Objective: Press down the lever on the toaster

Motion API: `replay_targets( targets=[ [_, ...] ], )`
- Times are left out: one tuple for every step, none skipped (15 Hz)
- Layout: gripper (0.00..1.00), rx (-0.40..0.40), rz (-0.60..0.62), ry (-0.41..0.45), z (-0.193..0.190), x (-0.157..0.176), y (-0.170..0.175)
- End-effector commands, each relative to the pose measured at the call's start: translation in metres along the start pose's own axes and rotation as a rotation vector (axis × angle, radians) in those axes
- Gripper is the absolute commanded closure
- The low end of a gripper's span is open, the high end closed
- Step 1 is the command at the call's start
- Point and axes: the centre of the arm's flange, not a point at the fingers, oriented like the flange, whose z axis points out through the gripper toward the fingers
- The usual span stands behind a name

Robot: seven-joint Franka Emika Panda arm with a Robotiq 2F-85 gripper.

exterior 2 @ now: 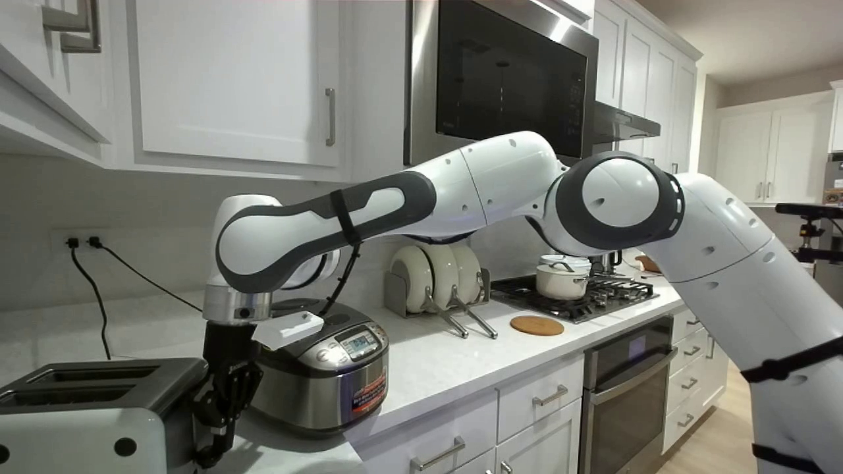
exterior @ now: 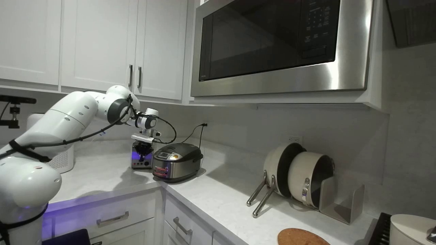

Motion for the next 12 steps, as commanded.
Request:
replay_targets(
  targets=[
    [0.66, 0.022, -0.017, -0.056, 0.033, 0.008, -0.016],
    [0.59, 0.021, -0.019, -0.058, 0.033, 0.009, -0.018],
    [0.50, 0.013, -0.020, -0.063, 0.031, 0.010, -0.022],
    [0.44, 0.011, -0.025, -0.063, 0.029, 0.010, -0.024],
    [0.35, 0.006, -0.029, -0.060, 0.024, 0.010, -0.027],
    [0.28, -0.003, -0.030, -0.057, 0.022, 0.010, -0.029],
    [0.20, -0.011, -0.035, -0.060, 0.023, 0.011, -0.030],
    [0.13, -0.024, -0.036, -0.059, 0.022, 0.010, -0.032],
    [0.06, -0.034, -0.039, -0.061, 0.023, 0.010, -0.033],
    [0.01, -0.051, -0.042, -0.060, 0.022, 0.009, -0.035],
    [0.00, -0.065, -0.046, -0.060, 0.020, 0.010, -0.037],
    [0.00, -0.080, -0.050, -0.056, 0.016, 0.010, -0.039]
  ],
)
